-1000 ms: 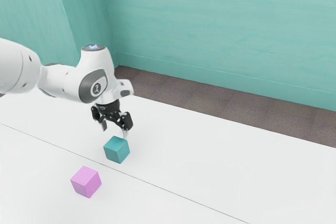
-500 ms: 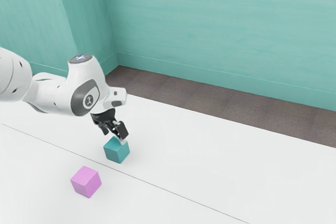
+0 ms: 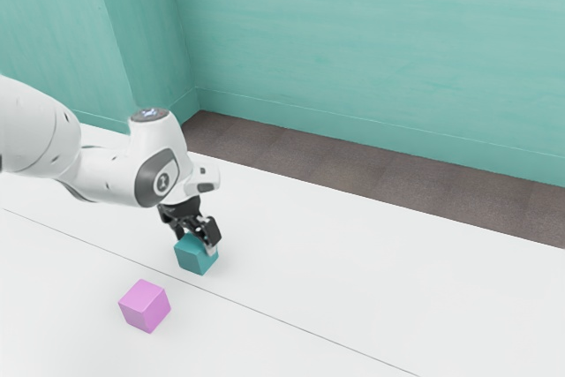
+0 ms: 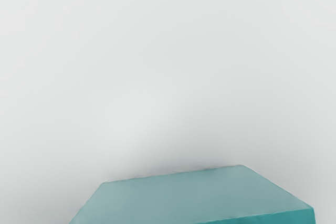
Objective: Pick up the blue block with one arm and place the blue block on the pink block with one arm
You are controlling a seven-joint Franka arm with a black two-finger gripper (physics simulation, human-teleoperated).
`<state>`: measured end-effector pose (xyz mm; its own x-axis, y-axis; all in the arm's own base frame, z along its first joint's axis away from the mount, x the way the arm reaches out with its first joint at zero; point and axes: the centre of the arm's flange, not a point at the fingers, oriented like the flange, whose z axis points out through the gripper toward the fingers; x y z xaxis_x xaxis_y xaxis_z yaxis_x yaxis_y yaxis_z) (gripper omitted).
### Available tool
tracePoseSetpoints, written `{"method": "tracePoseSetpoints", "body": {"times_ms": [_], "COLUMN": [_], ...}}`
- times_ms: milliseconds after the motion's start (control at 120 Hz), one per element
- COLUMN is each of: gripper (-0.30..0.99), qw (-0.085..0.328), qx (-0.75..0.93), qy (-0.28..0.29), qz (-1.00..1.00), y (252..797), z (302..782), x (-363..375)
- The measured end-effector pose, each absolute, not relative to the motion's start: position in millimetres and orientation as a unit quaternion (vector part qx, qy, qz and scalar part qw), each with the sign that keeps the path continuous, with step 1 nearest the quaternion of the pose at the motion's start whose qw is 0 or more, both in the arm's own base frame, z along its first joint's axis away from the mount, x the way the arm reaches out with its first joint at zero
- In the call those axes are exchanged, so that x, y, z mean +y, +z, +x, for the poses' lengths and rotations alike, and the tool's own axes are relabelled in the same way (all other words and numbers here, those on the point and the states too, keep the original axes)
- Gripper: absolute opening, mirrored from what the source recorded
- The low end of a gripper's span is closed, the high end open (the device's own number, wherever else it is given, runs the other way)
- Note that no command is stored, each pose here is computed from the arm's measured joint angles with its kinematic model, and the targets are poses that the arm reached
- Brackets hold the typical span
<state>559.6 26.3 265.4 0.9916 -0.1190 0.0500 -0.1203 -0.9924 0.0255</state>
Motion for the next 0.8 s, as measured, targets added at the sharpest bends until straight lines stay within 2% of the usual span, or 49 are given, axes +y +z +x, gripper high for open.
{"method": "tracePoseSetpoints", "body": {"times_ms": [242, 408, 500, 675, 800], "gripper": [0.69, 0.45, 0.39, 0.36, 0.38], "qw": [0.012, 0.012, 0.011, 0.013, 0.030], "qx": [-0.050, -0.045, -0.043, -0.038, -0.033], "qy": [0.020, 0.020, 0.021, 0.032, 0.047], "qz": [0.998, 0.999, 0.999, 0.999, 0.998], "y": [256.6, 256.5, 257.3, 277.5, 316.9], "z": [561.4, 561.1, 561.0, 560.1, 535.7], "x": [29.5, 31.0, 31.7, 32.5, 31.1]}}
